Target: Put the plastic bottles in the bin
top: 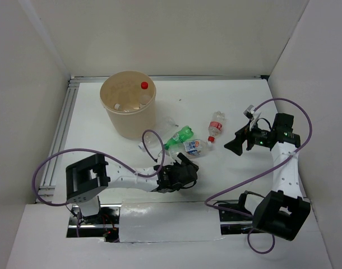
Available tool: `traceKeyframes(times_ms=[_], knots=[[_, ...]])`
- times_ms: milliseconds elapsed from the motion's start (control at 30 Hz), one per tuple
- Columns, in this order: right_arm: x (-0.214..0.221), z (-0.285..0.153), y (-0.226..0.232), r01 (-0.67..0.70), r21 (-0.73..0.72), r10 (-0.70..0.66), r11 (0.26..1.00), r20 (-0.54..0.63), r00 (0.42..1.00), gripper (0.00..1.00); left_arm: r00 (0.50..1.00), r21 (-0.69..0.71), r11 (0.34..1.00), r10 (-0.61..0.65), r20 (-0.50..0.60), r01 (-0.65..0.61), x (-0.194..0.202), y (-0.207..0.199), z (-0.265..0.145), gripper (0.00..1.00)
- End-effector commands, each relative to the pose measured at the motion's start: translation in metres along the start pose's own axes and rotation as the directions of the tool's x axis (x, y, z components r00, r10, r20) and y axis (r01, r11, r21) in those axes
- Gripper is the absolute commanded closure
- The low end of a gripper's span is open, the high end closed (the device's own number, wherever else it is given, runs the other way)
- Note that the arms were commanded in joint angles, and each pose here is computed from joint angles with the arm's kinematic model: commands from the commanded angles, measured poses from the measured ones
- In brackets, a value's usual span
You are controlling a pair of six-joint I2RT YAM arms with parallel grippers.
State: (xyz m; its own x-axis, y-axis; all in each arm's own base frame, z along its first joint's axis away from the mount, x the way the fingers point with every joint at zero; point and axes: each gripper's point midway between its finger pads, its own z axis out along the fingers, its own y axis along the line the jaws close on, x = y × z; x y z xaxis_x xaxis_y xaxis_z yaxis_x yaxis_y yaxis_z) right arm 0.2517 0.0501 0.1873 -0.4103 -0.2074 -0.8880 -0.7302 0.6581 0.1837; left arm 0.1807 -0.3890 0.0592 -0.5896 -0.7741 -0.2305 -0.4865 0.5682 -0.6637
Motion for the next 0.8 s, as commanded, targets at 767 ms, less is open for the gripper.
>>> traceKeyframes(times_ms=[767], knots=[[0.0,-0.002,0.008,-0.005,-0.018,0.005,1.0,0.011,1.0,0.0,0.953,0.064,0.953,-0.3,0.045,0.297,-0.045,-0.02,0.0,0.01]])
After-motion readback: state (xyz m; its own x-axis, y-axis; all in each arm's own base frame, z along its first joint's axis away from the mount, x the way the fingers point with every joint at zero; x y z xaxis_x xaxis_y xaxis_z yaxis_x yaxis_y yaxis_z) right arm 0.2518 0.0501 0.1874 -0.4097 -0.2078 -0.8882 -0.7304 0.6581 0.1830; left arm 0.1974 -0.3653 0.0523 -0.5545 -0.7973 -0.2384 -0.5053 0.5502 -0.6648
